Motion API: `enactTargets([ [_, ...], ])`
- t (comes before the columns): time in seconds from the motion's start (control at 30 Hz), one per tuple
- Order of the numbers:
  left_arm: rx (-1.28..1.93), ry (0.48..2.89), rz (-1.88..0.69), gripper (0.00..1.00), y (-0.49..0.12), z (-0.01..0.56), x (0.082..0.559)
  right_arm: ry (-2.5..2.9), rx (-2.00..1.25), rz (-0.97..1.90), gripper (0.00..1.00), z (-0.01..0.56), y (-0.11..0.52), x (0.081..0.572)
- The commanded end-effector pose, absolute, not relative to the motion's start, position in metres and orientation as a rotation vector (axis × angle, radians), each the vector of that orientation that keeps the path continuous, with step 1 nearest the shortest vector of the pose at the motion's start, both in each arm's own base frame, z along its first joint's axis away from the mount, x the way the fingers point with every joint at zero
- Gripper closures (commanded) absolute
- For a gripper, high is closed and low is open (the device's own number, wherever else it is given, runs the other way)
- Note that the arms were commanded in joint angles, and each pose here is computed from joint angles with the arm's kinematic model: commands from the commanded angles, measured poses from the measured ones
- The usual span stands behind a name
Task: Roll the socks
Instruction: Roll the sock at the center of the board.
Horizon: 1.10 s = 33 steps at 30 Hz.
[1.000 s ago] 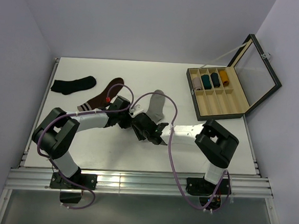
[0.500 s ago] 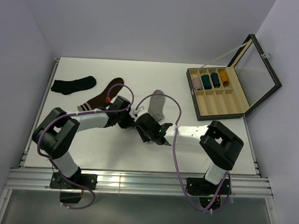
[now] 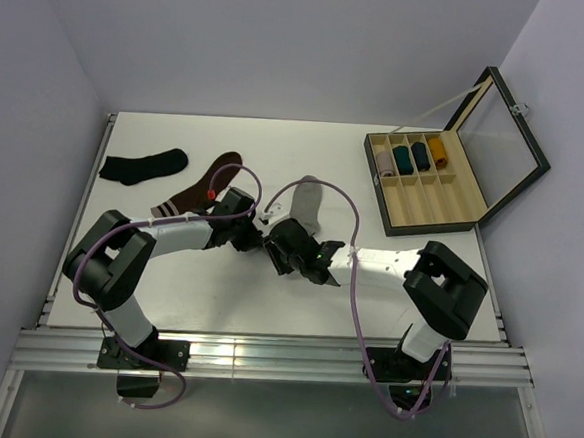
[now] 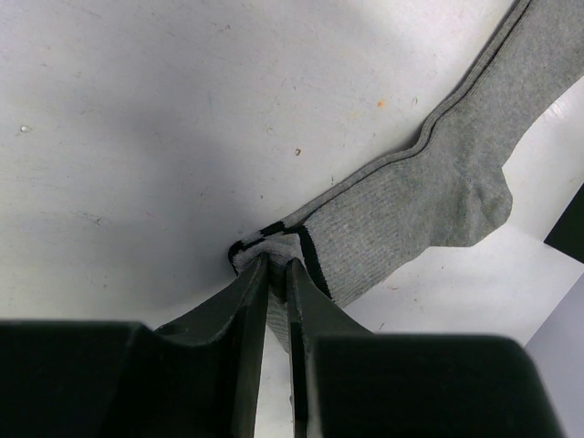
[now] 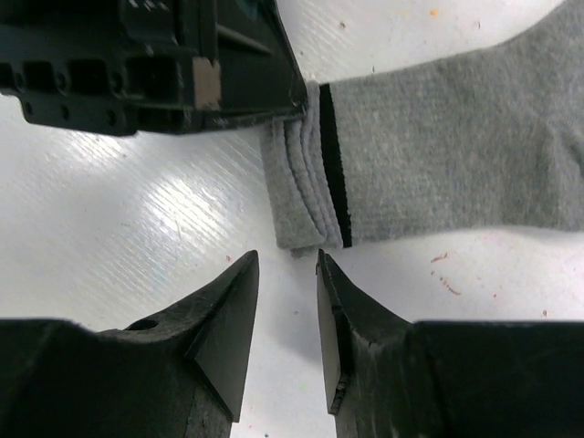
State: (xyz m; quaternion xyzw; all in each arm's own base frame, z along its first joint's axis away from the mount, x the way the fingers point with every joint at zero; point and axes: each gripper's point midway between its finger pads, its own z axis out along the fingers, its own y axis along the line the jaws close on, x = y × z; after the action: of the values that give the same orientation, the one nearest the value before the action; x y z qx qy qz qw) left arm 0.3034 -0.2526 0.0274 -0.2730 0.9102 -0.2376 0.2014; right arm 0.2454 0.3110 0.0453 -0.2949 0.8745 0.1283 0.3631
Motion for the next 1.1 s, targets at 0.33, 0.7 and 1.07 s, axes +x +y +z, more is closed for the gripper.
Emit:
enactTargets([
  [0.33,-0.756,2.607,-0.513,0.8,-0.235,0.005,0.291,2.144,-0.742,0.428,0.71,0.069,0.338,0.265],
  [0.7,-0.749,2.609,-0.514,0.81,-0.236,0.006,0.292,2.224,-0.75,0.385,0.71,0.033,0.327,0.263],
  [1.07,-0.748,2.613,-0.509,0.81,-0.236,0.005,0.292,2.182,-0.741,0.39,0.65,0.053,0.321,0.262],
])
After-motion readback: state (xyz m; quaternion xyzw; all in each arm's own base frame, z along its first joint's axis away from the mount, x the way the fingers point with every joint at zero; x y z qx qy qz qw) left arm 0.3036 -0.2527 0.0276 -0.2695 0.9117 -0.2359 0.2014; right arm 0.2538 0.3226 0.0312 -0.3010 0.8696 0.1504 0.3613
